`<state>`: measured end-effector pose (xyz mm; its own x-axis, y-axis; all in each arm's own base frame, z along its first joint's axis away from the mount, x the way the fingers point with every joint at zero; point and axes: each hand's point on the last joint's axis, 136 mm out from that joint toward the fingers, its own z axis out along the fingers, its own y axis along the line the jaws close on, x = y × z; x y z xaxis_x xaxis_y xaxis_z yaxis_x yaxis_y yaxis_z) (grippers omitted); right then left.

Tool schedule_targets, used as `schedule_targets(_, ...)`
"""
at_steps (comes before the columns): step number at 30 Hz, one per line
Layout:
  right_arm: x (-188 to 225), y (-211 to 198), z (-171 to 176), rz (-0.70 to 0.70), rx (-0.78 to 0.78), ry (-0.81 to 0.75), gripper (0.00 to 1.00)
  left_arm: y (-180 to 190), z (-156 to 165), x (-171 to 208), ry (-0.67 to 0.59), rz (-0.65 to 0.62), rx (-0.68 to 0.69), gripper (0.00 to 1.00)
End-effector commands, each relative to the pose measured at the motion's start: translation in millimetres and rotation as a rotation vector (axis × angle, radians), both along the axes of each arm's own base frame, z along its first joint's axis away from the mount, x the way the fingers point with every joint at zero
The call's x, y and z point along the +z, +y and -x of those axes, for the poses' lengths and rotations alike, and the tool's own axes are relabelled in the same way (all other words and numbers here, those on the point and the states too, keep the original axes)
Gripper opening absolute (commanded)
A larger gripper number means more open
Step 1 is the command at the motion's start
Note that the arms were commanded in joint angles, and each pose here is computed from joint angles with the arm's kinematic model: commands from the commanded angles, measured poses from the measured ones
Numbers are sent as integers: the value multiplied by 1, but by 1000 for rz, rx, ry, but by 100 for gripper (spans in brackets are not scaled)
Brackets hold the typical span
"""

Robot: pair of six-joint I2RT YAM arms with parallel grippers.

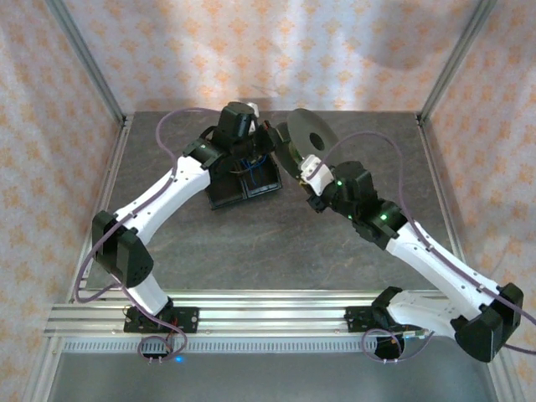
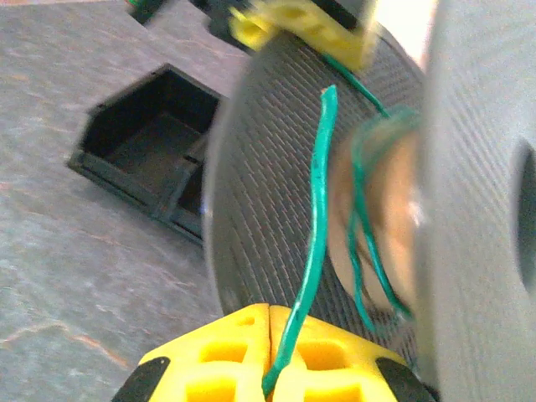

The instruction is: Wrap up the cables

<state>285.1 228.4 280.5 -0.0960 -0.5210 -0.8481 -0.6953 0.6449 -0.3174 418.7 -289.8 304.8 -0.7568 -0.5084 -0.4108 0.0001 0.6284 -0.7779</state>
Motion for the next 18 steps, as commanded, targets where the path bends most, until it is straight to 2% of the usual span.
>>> schedule_targets(1, 31, 27, 7, -167, 55, 39, 0, -13, -1, 19, -113, -73, -36, 0)
schedule_targets(5, 29, 25, -9, -283, -83, 137, 0, -24, 8, 17, -133, -174, -70, 0)
schedule_targets(11, 27, 10, -27, -455, -304, 220, 0, -31, 16, 16, -159, -243, -98, 0)
schedule_targets(18, 37, 0, -40, -616, -458, 276, 0, -42, 25, 10, -165, -351, -167, 0)
